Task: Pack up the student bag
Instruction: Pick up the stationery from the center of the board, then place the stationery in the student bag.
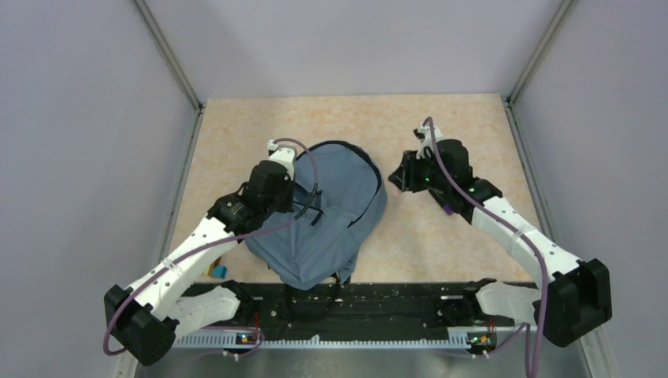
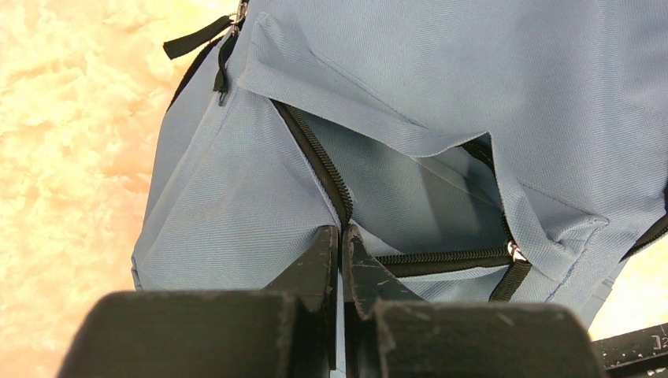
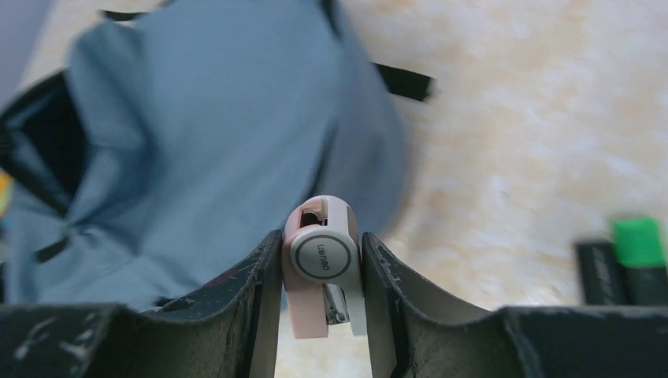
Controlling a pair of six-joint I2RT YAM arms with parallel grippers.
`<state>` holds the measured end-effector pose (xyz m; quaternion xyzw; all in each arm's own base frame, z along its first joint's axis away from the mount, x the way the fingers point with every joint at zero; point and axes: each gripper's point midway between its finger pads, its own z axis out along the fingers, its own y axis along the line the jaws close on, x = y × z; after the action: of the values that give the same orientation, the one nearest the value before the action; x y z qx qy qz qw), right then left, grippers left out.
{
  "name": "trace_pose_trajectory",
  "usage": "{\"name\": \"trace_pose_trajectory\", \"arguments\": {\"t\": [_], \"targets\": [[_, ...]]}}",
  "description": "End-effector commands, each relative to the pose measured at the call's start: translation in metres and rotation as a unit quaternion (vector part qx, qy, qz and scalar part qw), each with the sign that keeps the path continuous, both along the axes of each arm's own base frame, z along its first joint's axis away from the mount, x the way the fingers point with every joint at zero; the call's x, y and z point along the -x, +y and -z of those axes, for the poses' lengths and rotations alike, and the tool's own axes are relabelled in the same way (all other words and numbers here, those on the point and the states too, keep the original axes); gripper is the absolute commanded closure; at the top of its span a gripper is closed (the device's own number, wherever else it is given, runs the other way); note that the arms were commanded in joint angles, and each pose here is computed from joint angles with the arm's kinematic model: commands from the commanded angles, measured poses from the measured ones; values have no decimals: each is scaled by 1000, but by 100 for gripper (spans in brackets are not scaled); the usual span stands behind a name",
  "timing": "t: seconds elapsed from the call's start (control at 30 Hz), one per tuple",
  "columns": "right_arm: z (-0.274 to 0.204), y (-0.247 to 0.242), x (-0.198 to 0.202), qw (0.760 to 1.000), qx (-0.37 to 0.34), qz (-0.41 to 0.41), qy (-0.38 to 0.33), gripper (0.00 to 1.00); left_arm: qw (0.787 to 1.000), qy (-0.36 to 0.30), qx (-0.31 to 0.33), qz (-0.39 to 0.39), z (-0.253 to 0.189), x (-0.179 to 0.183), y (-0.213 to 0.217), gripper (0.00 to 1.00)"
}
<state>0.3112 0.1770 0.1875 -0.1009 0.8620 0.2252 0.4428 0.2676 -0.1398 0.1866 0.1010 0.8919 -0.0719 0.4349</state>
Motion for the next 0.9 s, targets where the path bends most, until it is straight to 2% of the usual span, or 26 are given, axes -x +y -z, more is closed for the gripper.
{"name": "trace_pose_trajectory", "arguments": {"t": [0.0, 0.13, 0.33, 0.6, 0.87], "targets": [[-73, 74, 3, 985, -116, -104, -79, 66, 999, -42, -1, -17, -17, -16, 5, 100], [-95, 134, 15, 963, -169, -184, -104, 66, 999, -44, -2, -19, -18, -16, 7, 100], [-96, 212, 35, 938, -190, -270, -111, 66, 999, -44, 0, -16, -17, -16, 6, 100], [-62, 269, 35, 930, -180, -310, -86, 66, 999, -47, 4, -14, -19, -15, 6, 100], [-11, 280, 33, 944, -135, -296, -50, 65, 999, -48, 8, -11, -20, -15, 4, 100]]}}
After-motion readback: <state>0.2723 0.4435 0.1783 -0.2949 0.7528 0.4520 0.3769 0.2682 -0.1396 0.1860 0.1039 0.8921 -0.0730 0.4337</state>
